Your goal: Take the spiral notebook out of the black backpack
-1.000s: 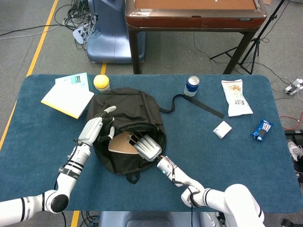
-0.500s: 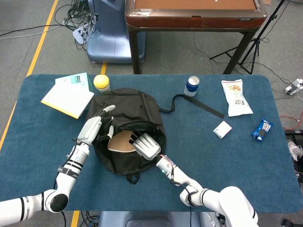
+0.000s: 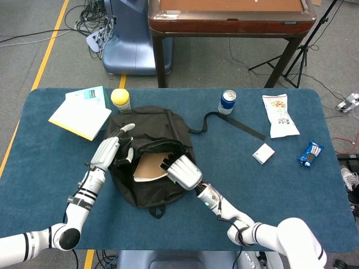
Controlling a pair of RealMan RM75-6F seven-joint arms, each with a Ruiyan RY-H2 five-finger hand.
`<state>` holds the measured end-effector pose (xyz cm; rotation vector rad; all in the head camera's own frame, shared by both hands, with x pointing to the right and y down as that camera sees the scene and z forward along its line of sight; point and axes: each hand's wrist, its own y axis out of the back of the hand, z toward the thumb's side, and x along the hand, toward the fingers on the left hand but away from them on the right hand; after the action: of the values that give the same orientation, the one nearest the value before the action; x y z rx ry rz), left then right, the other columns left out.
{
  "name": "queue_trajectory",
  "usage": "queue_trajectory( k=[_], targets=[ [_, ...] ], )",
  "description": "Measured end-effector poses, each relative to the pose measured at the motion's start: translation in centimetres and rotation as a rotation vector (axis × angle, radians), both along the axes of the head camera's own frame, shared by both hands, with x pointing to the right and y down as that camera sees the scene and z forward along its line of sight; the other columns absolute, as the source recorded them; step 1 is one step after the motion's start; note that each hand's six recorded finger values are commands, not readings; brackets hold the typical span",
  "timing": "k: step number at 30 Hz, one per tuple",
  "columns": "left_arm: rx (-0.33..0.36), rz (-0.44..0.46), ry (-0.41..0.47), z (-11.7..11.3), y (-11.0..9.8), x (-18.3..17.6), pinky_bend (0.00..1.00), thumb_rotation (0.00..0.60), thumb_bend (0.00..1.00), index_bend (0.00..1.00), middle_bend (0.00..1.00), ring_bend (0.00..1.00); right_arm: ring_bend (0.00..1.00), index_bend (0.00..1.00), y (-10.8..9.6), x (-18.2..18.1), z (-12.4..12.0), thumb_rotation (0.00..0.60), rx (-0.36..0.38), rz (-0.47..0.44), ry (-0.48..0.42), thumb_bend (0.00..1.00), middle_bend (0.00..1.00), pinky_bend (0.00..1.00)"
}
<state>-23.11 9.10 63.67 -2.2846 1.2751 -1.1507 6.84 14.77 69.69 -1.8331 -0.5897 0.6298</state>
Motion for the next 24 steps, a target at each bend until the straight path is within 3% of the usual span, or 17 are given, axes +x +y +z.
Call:
queue_trajectory(
  k=[12,19,24],
  targets=[
    [-0.021,0.031,-0.017,0.1,0.9,0.2,0.06,0.6,0.55,0.53,0.11,0.09,0.49,0.92,-0.7,7.4,-8.8,0.6,0.035,0.044,-0.13,0.51,0.59,0.48],
    [-0.04,0.085,-0.025,-0.2,1.8,0.7,0.06,0.6,0.36,0.3,0.1,0.08,0.51,0.94,-0.6,11.5,-14.4,0.6,0.054,0.091,-0.199,0.51,0.6,0.49],
    [-0.036,0.126,-0.037,-0.7,2.4,0.9,0.06,0.6,0.31,0.19,0.08,0.06,0.51,0.94,-0.5,14.5,-17.4,0.6,0.062,0.148,-0.21,0.51,0.6,0.49]
  ],
)
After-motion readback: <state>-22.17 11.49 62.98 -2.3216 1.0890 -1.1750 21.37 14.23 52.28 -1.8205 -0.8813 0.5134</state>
